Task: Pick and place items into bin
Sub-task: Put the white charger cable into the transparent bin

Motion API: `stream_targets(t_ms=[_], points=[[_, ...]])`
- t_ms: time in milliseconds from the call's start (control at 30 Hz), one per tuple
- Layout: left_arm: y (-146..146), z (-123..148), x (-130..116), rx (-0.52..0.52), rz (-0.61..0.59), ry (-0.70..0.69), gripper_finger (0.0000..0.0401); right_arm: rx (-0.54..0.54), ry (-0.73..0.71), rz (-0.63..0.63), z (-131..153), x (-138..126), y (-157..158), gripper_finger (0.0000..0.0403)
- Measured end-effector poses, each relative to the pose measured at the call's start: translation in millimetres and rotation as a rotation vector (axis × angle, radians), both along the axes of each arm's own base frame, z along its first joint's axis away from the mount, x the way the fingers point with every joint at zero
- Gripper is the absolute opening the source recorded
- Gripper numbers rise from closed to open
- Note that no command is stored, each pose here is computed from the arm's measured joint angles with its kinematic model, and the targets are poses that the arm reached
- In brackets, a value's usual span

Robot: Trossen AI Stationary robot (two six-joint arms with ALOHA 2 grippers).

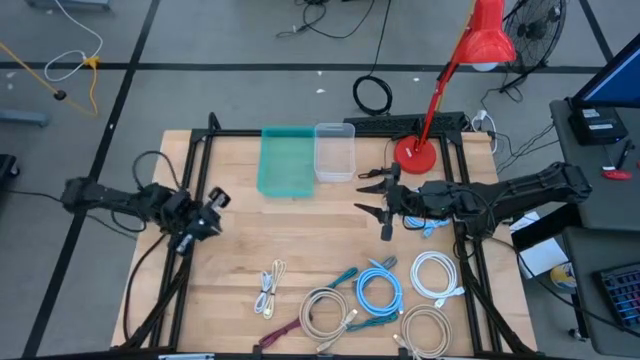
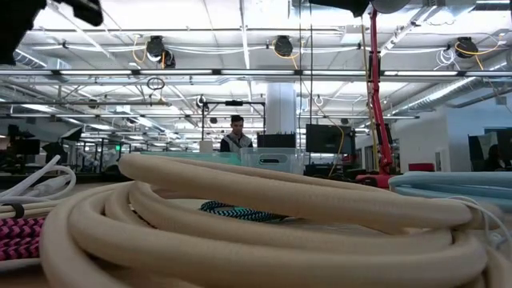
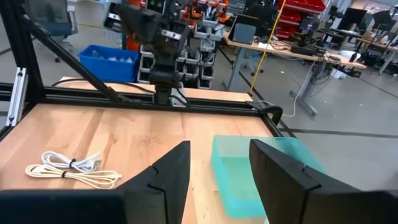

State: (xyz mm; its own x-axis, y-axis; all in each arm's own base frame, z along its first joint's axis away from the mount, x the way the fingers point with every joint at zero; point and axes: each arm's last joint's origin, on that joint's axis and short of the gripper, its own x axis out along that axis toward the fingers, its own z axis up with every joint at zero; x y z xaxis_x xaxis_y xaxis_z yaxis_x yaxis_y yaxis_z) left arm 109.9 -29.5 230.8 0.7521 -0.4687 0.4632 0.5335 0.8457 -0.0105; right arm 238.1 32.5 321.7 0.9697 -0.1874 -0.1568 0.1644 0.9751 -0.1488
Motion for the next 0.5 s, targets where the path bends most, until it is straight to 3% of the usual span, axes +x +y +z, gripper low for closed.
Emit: stream_targets(t_ms=[200, 367, 500], points=[[-35.9, 22.4, 69.8, 0.01, -0.034, 0.43, 0.006, -0.006, 0.035, -0.001, -3.4, -0.6, -0.1, 0.0155], [-81.1, 51.4, 132.7, 0.167, -0.053, 0.769, 0.0102, 0.013, 0.06, -0.006, -6.1, -1.6, -0.3, 0.0155], [-108.2, 60.0, 155.7, 0.259, 0.034, 1.141, 0.0112, 0.013, 0.069, -0.006, -4.2, -6.8, -1.3, 0.0155]])
